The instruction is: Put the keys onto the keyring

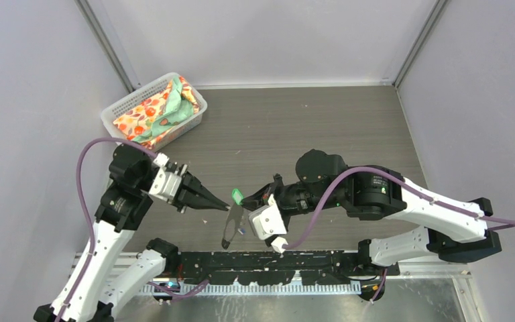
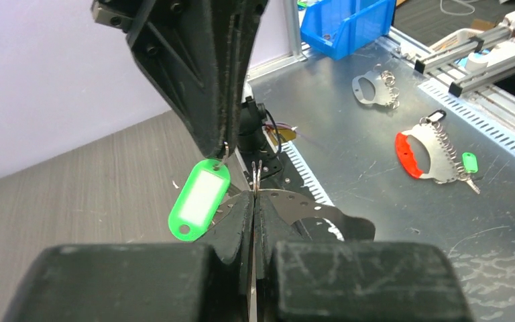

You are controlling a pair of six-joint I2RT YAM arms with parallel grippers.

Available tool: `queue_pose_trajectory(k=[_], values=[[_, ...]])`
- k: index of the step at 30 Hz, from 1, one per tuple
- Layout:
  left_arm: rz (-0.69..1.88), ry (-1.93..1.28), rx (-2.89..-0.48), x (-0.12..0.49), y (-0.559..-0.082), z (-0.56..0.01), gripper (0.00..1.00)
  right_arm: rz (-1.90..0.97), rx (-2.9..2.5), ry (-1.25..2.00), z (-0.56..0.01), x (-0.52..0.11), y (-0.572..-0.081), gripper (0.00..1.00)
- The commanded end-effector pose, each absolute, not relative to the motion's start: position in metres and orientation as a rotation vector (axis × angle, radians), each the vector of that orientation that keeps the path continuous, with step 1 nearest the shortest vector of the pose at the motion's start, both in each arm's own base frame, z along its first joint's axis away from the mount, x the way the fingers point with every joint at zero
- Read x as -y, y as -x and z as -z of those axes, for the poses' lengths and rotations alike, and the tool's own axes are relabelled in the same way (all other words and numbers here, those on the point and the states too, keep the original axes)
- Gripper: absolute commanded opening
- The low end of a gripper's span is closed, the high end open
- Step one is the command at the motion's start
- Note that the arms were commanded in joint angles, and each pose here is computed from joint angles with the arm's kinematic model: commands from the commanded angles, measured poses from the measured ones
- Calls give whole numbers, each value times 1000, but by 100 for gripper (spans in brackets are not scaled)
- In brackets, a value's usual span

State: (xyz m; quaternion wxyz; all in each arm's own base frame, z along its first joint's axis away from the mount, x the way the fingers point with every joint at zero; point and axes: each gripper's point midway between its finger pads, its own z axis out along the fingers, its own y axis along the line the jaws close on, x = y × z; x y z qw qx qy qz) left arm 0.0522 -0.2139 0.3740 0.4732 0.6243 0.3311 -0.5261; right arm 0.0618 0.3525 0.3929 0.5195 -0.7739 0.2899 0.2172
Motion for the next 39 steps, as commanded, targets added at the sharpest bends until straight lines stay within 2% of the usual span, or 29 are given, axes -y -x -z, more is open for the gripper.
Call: queue_pose_trajectory(k=[1,39], values=[[1345,-1529,-839,214,-50,-389,0,-518,-597,1788,-414,-355,-60,1],[1365,-1534,-838,217,-50,-394,0,-505,-503,1799,-412,-358,-55,1]])
